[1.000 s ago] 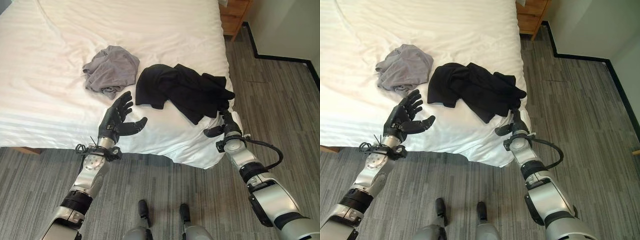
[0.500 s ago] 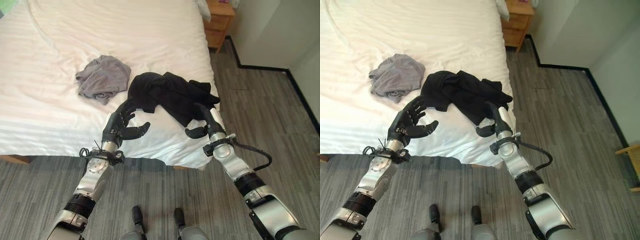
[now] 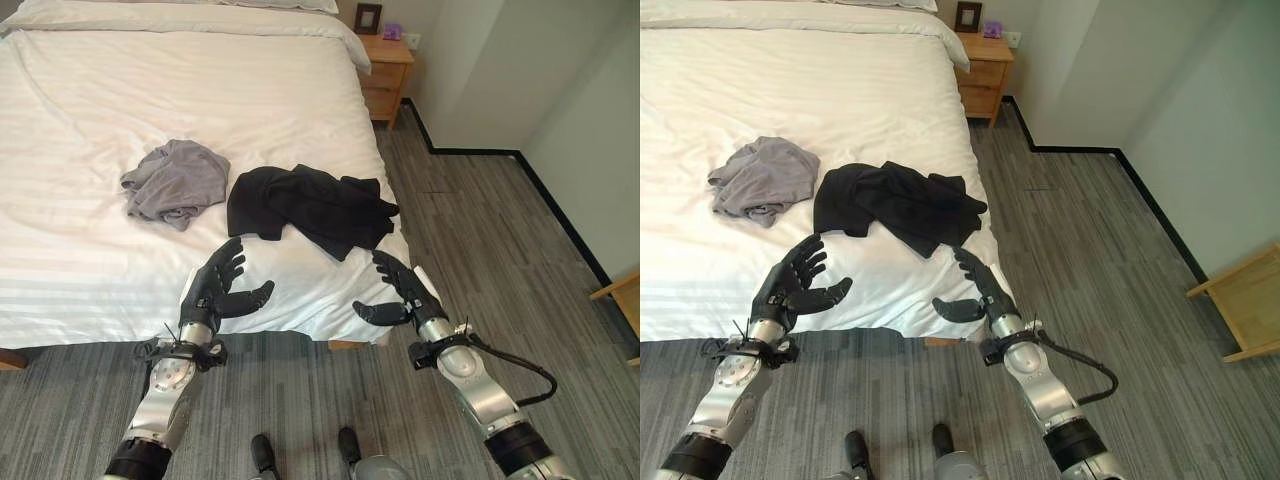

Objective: Pick up bed clothes into laundry basket.

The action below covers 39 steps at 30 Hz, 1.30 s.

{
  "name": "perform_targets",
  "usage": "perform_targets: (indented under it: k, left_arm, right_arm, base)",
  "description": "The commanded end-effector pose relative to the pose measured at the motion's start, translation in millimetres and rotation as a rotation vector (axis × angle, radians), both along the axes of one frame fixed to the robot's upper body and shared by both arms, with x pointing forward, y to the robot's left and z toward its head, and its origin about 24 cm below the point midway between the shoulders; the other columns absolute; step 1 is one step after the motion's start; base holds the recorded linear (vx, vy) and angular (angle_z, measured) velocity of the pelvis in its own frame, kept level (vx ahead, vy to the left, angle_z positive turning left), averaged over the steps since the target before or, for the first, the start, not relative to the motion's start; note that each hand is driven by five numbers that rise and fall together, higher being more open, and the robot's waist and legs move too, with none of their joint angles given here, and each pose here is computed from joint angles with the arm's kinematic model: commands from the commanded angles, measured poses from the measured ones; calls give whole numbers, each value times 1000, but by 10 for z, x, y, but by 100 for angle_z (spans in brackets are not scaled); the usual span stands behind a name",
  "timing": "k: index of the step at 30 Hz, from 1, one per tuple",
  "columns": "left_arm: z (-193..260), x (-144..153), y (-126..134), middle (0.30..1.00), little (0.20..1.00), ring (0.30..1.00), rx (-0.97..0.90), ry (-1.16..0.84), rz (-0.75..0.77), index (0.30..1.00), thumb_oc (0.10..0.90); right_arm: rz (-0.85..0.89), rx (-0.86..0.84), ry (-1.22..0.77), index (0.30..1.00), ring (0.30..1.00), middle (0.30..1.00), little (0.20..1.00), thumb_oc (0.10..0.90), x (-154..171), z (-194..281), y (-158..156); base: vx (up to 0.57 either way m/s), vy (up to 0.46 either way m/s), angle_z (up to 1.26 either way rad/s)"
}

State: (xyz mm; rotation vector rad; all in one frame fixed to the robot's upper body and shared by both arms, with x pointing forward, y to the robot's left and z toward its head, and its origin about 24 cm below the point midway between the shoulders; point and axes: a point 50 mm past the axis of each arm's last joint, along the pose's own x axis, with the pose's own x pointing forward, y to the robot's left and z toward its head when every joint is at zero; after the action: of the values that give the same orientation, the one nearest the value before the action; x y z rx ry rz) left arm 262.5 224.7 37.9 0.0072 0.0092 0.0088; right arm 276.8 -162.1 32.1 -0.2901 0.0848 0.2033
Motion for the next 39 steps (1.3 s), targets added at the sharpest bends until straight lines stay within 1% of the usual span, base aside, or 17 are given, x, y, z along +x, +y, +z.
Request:
perform_targets:
  k: [1, 7, 8, 9, 13, 16, 19, 20, 23, 24, 26, 28, 29, 30, 35, 37, 39]
  left_arm:
    - [439, 46, -36, 900, 900, 900, 52, -223, -65, 900, 800]
    - [424, -26, 23, 900, 900, 900, 49, -226, -38, 900, 800]
    - [-1916, -1379, -159, 900, 900, 900, 49, 999, 153, 900, 800]
    - [-1916, -1379, -159, 900, 900, 900, 49, 999, 153, 900, 800]
    - [-1809, -1218, -67, 900, 900, 900, 72, 901, 197, 900, 800]
    - [-1650, -979, -82, 900, 900, 900, -48, 755, 243, 900, 800]
    - [-1380, -681, -123, 900, 900, 900, -72, 570, 221, 900, 800]
    - [-1381, -681, -123, 900, 900, 900, -72, 570, 221, 900, 800]
    - [-872, -280, -183, 900, 900, 900, -29, 300, 154, 900, 800]
    - [-871, -281, -183, 900, 900, 900, -29, 300, 154, 900, 800]
    - [-285, -6, -141, 900, 900, 900, 36, 38, 111, 900, 800]
    - [-110, 56, -115, 900, 900, 900, 58, -33, 108, 900, 800]
    - [244, 184, -116, 900, 900, 900, 131, -176, 90, 900, 800]
    - [389, 232, -135, 900, 900, 900, 158, -233, 85, 900, 800]
    - [715, 333, -272, 900, 900, 900, 157, -363, 37, 900, 800]
    - [842, 353, -423, 900, 900, 900, 154, -416, -16, 900, 800]
    - [914, 389, -433, 900, 900, 900, 176, -442, -19, 900, 800]
  right_arm:
    - [38, 112, -255, 900, 900, 900, 900, 800, 145, 471, 92]
    - [-2, 109, -202, 900, 900, 900, 900, 800, 84, 320, 2]
    - [-294, -122, 735, 900, 900, 900, 900, 800, -1097, -1672, -259]
    - [-294, -122, 735, 900, 900, 900, 900, 800, -1097, -1672, -259]
    - [-245, -144, 601, 900, 900, 900, 900, 800, -843, -1482, -239]
    - [-176, -160, 403, 900, 900, 900, 900, 800, -516, -1153, -193]
    - [-78, -197, 178, 900, 900, 900, 900, 800, -214, -731, -74]
    - [-78, -197, 178, 900, 900, 900, 900, 800, -215, -731, -74]
    - [9, -227, -80, 900, 900, 900, 900, 800, 81, -173, 70]
    - [9, -226, -79, 900, 900, 900, 900, 800, 81, -173, 70]
    - [30, -224, -234, 900, 900, 900, 900, 800, 190, 193, 115]
    - [28, -231, -289, 900, 900, 900, 900, 800, 220, 322, 114]
    - [29, -233, -375, 900, 900, 900, 900, 800, 271, 526, 142]
    - [24, -224, -412, 900, 900, 900, 900, 800, 289, 619, 154]
    - [25, -183, -479, 900, 900, 900, 900, 800, 352, 828, 236]
    - [24, -215, -528, 900, 900, 900, 900, 800, 388, 948, 253]
    - [8, -238, -540, 900, 900, 900, 900, 800, 439, 983, 230]
  base:
    - [-34, 33, -2]
    - [-10, 9, -1]
    - [0, 0, 0]
    - [-41, -37, -29]
    - [0, -26, -8]
    - [-17, -29, 45]
    - [-2, 5, 12]
    - [0, 0, 0]
    - [34, 31, -2]
    - [27, 20, 18]
    - [48, 64, 21]
    - [23, 78, 33]
    - [-6, 107, 35]
    - [-10, 144, 9]
    - [8, 89, 11]
    - [124, 112, 25]
    - [170, 33, 59]
